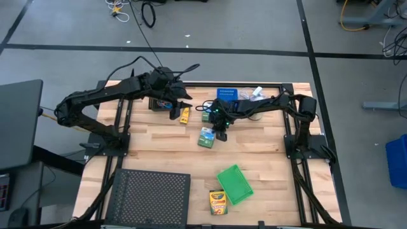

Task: Pick & Place Office Desk Supplies
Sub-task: Put the middle large crayon box into the green bin

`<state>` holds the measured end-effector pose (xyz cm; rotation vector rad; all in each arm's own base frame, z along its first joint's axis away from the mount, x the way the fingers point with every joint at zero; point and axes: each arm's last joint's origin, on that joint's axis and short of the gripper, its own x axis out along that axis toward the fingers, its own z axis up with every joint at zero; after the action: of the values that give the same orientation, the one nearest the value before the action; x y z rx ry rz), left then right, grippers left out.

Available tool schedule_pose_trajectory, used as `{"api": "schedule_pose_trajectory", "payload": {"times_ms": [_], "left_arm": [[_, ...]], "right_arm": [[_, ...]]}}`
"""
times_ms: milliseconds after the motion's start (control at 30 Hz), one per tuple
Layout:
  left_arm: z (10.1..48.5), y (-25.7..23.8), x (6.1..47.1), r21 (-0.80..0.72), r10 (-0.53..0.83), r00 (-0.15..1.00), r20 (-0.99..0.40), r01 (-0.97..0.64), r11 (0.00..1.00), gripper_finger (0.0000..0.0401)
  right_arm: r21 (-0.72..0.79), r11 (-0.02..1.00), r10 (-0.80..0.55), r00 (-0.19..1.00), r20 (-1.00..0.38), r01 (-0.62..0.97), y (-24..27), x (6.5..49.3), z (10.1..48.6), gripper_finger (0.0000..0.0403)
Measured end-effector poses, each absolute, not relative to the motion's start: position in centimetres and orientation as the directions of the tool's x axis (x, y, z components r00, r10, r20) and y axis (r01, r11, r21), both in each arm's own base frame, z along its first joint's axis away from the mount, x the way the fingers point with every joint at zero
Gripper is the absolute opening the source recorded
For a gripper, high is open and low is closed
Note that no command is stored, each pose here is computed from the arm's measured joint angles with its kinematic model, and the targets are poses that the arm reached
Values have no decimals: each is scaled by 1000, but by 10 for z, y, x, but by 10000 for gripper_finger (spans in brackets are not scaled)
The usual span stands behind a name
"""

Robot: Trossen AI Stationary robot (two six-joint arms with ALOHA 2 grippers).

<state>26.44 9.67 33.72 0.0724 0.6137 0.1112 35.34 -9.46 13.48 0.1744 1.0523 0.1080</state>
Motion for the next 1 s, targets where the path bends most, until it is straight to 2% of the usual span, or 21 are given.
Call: {"api": "schedule_pose_trajectory", "payload": {"times_ms": [67, 200, 500, 1000], "left_arm": [[337, 98, 264, 101, 128, 812, -570, -85, 991, 166], [337, 100, 263, 101, 136, 811, -570, -95, 990, 166], [337, 108, 260, 90, 156, 807, -569, -127, 988, 166], [337, 108, 260, 88, 155, 808, -569, -128, 988, 166]], "right_arm": [[189, 982, 173, 491, -854, -16, -94, 353, 135, 14], [193, 981, 181, 484, -856, -26, -94, 355, 137, 5], [103, 993, 120, 420, -899, -64, -80, 366, 153, 1], [-174, 976, -116, 364, -924, -131, -25, 383, 177, 0]]}}
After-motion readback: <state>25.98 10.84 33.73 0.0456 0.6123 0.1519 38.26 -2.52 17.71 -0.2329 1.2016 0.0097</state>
